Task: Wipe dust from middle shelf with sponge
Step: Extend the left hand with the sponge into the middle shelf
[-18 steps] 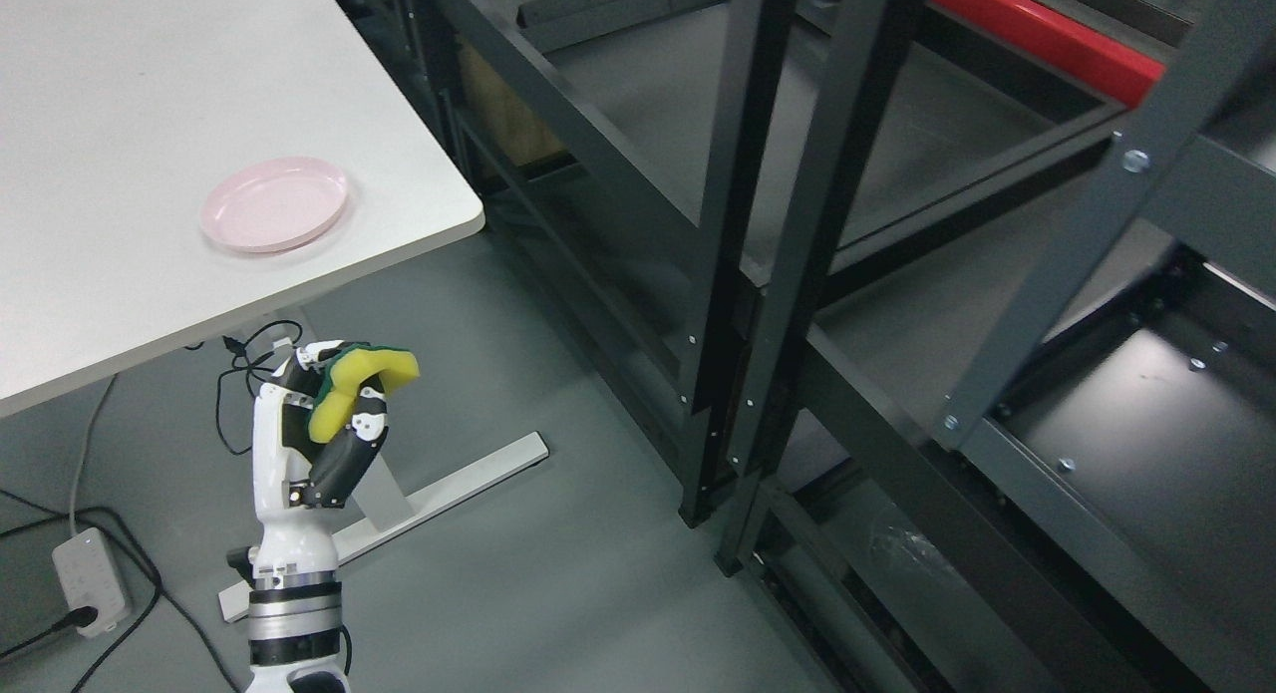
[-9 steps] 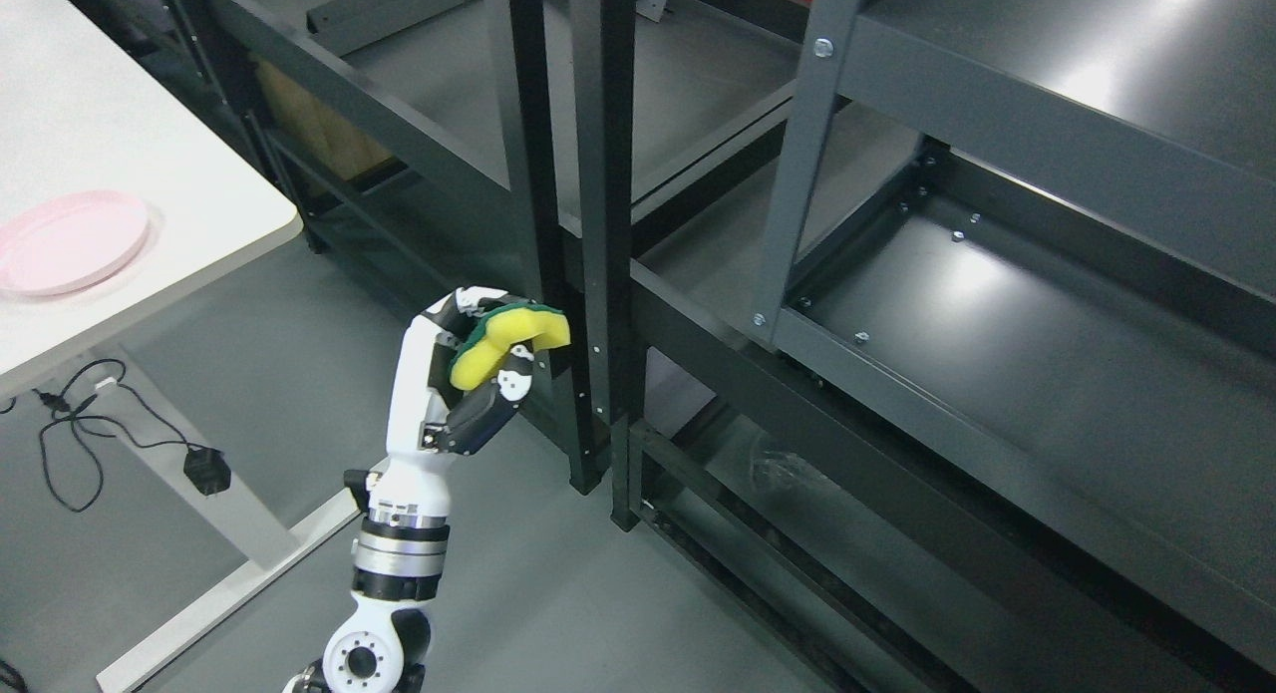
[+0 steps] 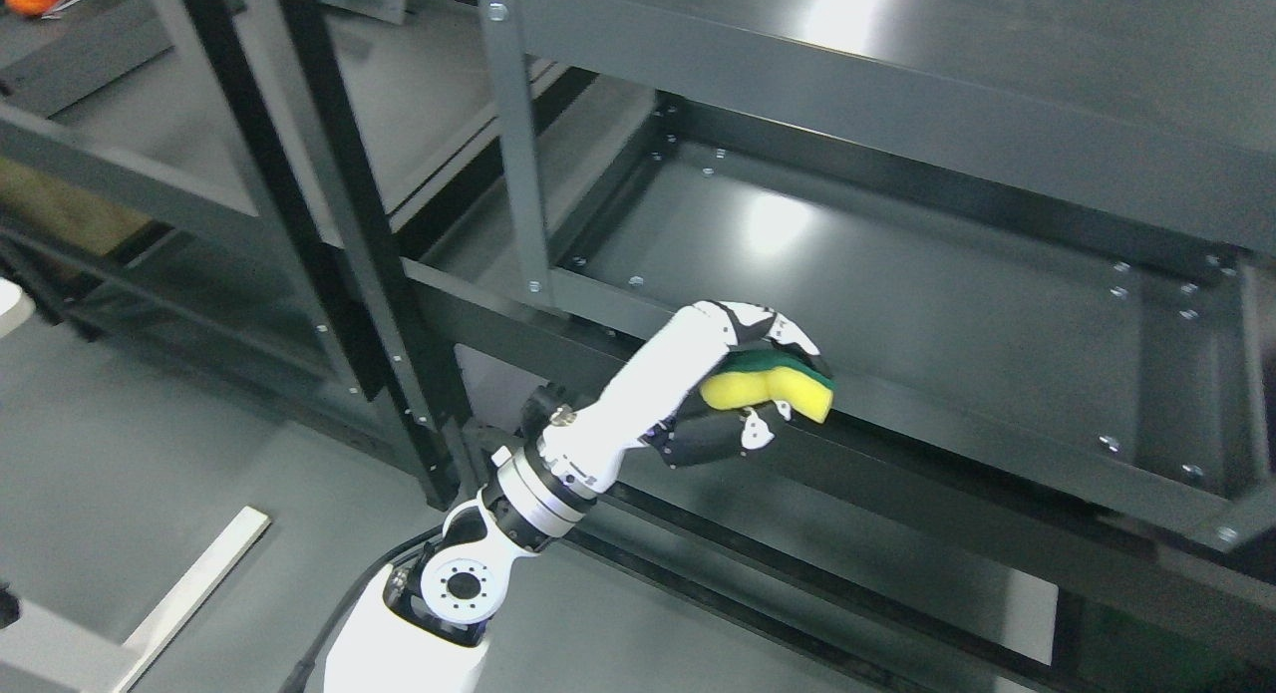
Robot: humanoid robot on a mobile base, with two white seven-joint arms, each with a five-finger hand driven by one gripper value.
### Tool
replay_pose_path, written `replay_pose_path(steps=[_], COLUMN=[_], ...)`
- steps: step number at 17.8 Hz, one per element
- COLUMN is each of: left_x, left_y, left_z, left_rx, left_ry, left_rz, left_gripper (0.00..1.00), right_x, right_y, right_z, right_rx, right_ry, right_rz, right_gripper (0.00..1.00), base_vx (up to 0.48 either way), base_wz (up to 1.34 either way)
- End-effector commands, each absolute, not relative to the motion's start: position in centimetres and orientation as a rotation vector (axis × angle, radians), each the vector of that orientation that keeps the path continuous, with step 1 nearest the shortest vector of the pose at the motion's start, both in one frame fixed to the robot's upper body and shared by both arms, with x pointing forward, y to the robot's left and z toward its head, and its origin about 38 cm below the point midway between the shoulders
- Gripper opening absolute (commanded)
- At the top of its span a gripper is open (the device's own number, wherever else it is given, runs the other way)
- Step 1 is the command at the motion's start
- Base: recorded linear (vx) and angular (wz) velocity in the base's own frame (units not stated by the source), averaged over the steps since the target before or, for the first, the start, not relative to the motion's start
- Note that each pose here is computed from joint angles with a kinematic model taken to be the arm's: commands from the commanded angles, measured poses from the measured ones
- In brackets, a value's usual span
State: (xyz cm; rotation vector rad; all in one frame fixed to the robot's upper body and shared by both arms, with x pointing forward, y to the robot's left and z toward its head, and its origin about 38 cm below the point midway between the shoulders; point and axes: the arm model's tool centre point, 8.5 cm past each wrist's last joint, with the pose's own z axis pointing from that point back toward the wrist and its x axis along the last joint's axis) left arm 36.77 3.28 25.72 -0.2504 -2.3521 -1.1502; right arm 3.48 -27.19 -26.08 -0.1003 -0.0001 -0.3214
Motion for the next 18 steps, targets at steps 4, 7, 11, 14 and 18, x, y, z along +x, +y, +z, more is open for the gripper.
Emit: replay_pose_path(steps=[4, 7, 11, 14, 18], left_x=[33.9, 33.1, 33.0, 34.9, 37.6], left_y=[-4.2, -4.9, -2.6, 0.7, 7.7], left_z=[31.2, 37.9, 46.7, 48.5, 50.3], left_rx=[-0.163, 0.006, 0.503, 0.737, 0.871], left_ry=[-2.518, -2.688, -2.723, -2.646, -2.677], left_rz=[-1.762, -2.069, -2.364, -2.326, -1.964], left_gripper=[0.0, 0.0, 0.0, 0.0, 0.0], right_x=[4.1, 4.0, 4.0, 4.1, 4.0], right_y=[-28.4, -28.4, -28.4, -28.4, -28.4], right_z=[-26.0, -26.0, -26.0, -26.0, -26.0], right_rx=[-0.118, -0.118, -0.118, -0.118, -0.118], right_ry=[-0.021, -0.019, -0.019, -0.021, -0.019], right_rz=[-0.322, -0.322, -0.322, -0.322, -0.322], right_gripper=[1.0, 1.0, 1.0, 1.0, 1.0], base_vx=[-0.076, -0.044, -0.015, 0.0, -0.002], base_wz=[-0.7, -0.49, -0.19, 0.0, -0.03])
